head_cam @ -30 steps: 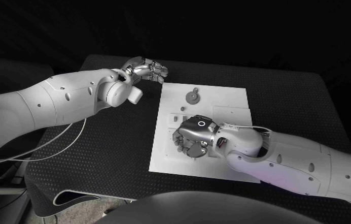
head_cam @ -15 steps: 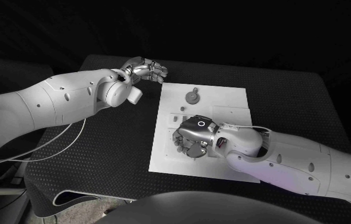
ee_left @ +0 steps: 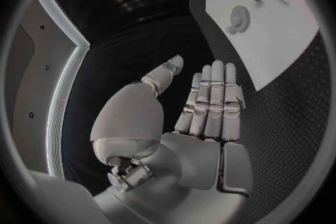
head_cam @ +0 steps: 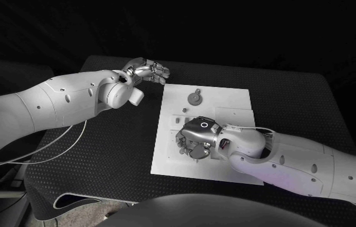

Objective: Assemble the parts on the task board

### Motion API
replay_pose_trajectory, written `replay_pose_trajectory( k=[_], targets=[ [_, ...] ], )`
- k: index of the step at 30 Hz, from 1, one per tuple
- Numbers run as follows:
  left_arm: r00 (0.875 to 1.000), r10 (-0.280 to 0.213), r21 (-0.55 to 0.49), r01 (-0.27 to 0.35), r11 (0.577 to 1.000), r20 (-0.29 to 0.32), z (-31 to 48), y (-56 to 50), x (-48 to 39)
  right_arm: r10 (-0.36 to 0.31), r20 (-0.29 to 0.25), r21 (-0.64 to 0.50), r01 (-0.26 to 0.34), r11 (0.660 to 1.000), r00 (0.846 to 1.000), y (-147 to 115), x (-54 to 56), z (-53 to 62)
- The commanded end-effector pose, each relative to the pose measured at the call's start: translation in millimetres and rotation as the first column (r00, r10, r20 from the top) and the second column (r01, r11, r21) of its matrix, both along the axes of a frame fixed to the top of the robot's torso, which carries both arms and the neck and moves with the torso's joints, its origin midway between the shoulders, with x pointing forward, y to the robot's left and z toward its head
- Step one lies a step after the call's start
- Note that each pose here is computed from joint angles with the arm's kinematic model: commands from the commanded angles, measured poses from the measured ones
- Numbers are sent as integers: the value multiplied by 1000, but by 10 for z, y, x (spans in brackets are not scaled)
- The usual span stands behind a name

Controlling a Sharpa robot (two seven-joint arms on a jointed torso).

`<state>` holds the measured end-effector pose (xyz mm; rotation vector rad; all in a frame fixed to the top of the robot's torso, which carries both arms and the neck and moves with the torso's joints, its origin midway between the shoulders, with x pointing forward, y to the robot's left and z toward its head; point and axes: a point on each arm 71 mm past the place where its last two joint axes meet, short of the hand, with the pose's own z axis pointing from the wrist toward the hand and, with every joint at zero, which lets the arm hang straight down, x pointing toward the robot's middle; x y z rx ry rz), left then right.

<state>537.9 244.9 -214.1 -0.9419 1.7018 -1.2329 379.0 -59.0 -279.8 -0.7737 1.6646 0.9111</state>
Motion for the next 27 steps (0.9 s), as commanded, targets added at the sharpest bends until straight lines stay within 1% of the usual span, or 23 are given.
replay_pose_trajectory(
  k=[1,6,11,13,27],
  targets=[
    [1000,-14,-13,14,1000,1,12,-22,-1,9,2,-24,-9,1000,1000,2,-2,-22],
    [1000,-15,-13,15,1000,1,12,-25,-1,14,-7,-38,-14,999,1000,21,3,-41],
    [1000,-15,-13,15,1000,0,12,-28,0,23,-34,-45,-25,999,999,46,-17,-88],
    [1000,-15,-13,15,1000,1,12,-28,0,24,-37,-43,-25,999,999,47,-24,-97],
    [1000,-15,-13,15,1000,-1,11,-27,0,13,-77,-23,-15,1000,997,19,-20,-122]
  ],
)
